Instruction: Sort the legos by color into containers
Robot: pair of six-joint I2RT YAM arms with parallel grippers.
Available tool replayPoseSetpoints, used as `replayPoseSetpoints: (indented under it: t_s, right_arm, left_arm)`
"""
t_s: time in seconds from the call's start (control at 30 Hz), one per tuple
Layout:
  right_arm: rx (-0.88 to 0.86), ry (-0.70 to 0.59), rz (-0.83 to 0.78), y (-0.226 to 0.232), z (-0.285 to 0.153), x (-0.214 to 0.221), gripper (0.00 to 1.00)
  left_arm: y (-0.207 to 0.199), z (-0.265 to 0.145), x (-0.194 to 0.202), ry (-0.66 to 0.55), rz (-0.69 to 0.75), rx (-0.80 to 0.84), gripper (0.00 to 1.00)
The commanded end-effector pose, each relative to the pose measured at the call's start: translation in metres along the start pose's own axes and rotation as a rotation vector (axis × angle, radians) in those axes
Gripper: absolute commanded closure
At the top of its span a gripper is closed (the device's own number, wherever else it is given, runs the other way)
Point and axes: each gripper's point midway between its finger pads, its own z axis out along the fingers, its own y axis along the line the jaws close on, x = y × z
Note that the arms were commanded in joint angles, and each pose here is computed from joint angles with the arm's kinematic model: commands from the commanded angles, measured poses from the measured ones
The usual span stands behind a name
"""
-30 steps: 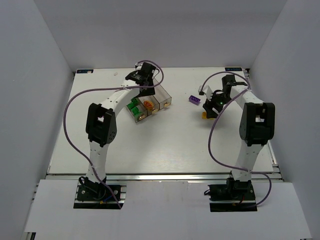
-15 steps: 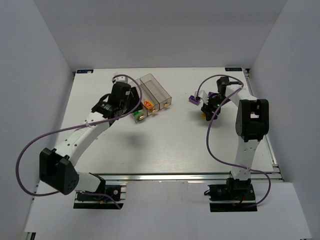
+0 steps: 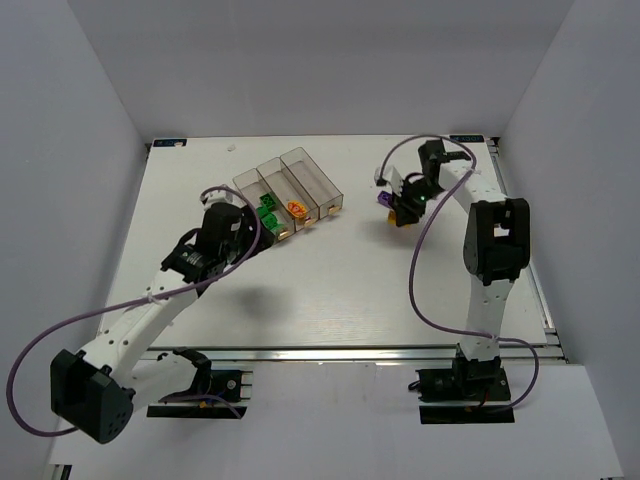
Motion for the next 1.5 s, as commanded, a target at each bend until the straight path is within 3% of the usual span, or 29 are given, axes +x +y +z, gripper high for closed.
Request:
replayPoseSetpoints:
  t_s: [0.0,0.27,0.57,0.7,0.73,0.83,0.9,1.07,1.13,1.23,1.37,1.43,1.47]
  right_arm:
    - [0.052,-0.246,-0.050,-0.003,-0.046,-0.112,0.90]
    - [0.032,-0.500,0.116,0.017,-0.019,-0.259,0.96]
    - [0.096,-0.578,0.187,0.009,0.038,-0.319,0.85]
    - [0.128,-0.569,0.207,-0.003,0.055,-0.321,0.73]
    - [0.125,-0.563,0.206,-0.003,0.061,-0.319,0.62]
    - [0.109,-0.569,0.195,0.000,0.062,-0.320,0.41]
    - [0.103,-0.579,0.192,0.000,0.058,-0.320,0.35]
    - [0.126,-0.612,0.191,-0.007,0.026,-0.320,0.33]
    - [0.143,-0.615,0.191,-0.010,0.010,-0.317,0.37]
    - [0.195,-0.587,0.227,-0.034,-0.011,-0.280,0.48]
    - [0.226,-0.434,0.228,-0.057,-0.013,-0.202,0.58]
    - [0.280,-0.340,0.248,-0.072,-0.010,-0.170,0.53]
    - [0.277,-0.278,0.237,-0.072,-0.005,-0.152,0.41]
  left_arm:
    - [0.005,-0.006,0.011,-0.007,-0.091,0.034,0.26]
    - [0.018,-0.012,0.037,0.026,-0.155,0.065,0.21]
    - [0.027,-0.019,0.045,0.036,-0.182,0.057,0.20]
    - [0.024,-0.021,0.047,0.045,-0.179,0.063,0.20]
    - [0.025,-0.021,0.048,0.049,-0.179,0.060,0.20]
    - [0.024,-0.019,0.051,0.062,-0.179,0.061,0.19]
    - [0.023,-0.018,0.051,0.063,-0.180,0.070,0.19]
    - [0.017,-0.009,0.054,0.082,-0.172,0.087,0.19]
    - [0.012,-0.006,0.053,0.090,-0.162,0.099,0.19]
    - [0.009,-0.003,0.052,0.093,-0.148,0.107,0.19]
    - [0.007,0.000,0.055,0.100,-0.147,0.130,0.19]
    - [0.008,0.002,0.059,0.108,-0.148,0.132,0.19]
    - [0.007,0.004,0.060,0.113,-0.148,0.135,0.19]
